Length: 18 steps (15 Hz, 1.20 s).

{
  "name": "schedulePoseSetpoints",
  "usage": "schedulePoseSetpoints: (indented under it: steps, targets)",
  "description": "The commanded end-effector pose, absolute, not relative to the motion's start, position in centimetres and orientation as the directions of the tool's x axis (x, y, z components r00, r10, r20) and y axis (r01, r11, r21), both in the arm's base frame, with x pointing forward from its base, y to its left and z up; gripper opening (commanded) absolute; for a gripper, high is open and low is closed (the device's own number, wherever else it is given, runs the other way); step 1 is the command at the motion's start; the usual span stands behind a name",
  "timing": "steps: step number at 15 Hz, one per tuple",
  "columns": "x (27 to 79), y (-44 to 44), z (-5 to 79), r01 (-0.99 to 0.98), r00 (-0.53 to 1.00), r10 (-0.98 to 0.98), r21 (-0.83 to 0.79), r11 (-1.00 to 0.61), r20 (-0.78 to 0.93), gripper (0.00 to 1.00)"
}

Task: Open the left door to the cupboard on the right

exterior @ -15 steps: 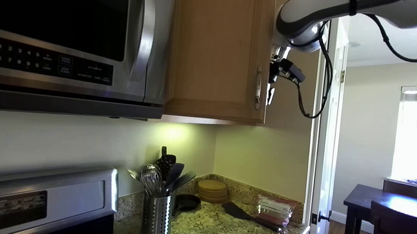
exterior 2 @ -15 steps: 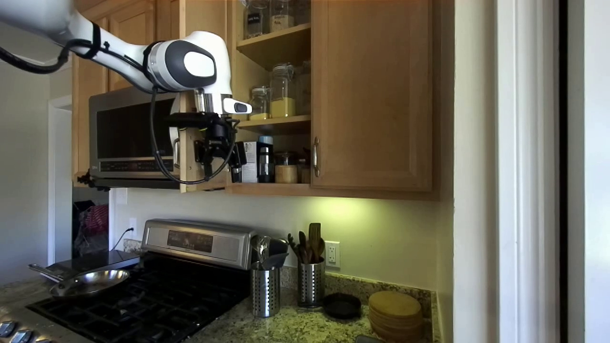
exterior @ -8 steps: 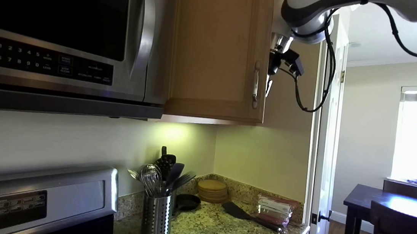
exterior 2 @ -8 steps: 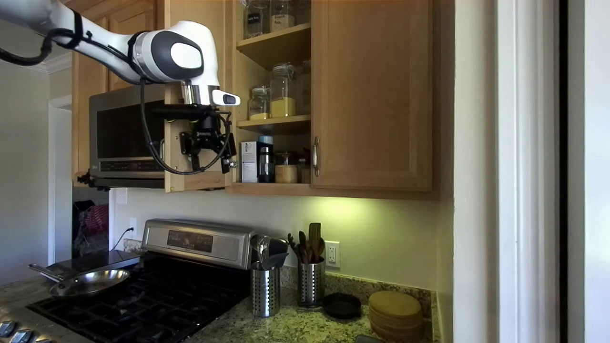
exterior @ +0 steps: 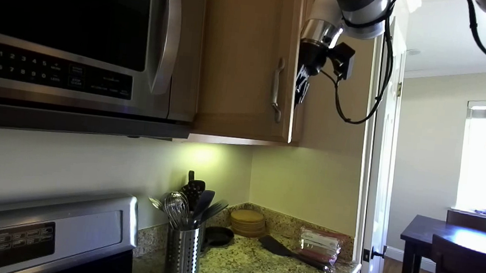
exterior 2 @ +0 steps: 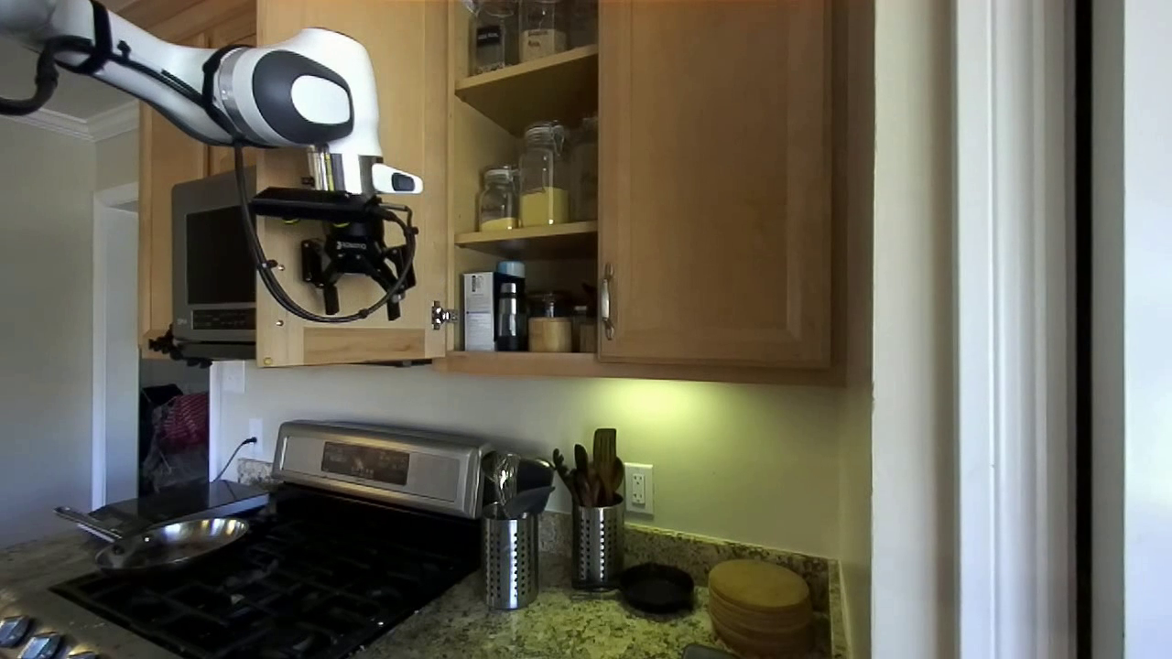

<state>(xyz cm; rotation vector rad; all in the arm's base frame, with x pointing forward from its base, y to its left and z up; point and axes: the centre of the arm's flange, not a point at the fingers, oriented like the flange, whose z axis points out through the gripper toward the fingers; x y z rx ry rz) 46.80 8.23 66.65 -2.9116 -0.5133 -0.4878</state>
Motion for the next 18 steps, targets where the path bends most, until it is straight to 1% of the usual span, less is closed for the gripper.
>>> schedulePoseSetpoints:
  steps: [1,2,4,8,11,16,17,18]
  targets:
    - [46.8,7.5,65.9,0.334,0.902,0.288,-0.095,-0.938,0.321,1.0]
    - [47.0,7.2,65.4,0.324,0.909,0.281,-0.099,-0.941,0.308,1.0]
    - [47.5,6.5,63.5,0.246,0.939,0.222,-0.059,-0.968,0.264,1.0]
    - [48.2,5.1,57.5,0.055,0.971,0.069,0.071,-0.996,0.229,1.0]
    - [48.1,4.8,51.4,-0.065,0.985,-0.037,0.162,-0.985,0.171,1.0]
    - [47.2,3.9,45.7,-0.237,0.971,-0.224,0.271,-0.933,0.079,1.0]
    - [47.9,4.4,46.9,-0.172,0.984,-0.156,0.235,-0.957,0.084,1.0]
    - [47.8,4.2,46.2,-0.194,0.981,-0.18,0.245,-0.95,0.078,1.0]
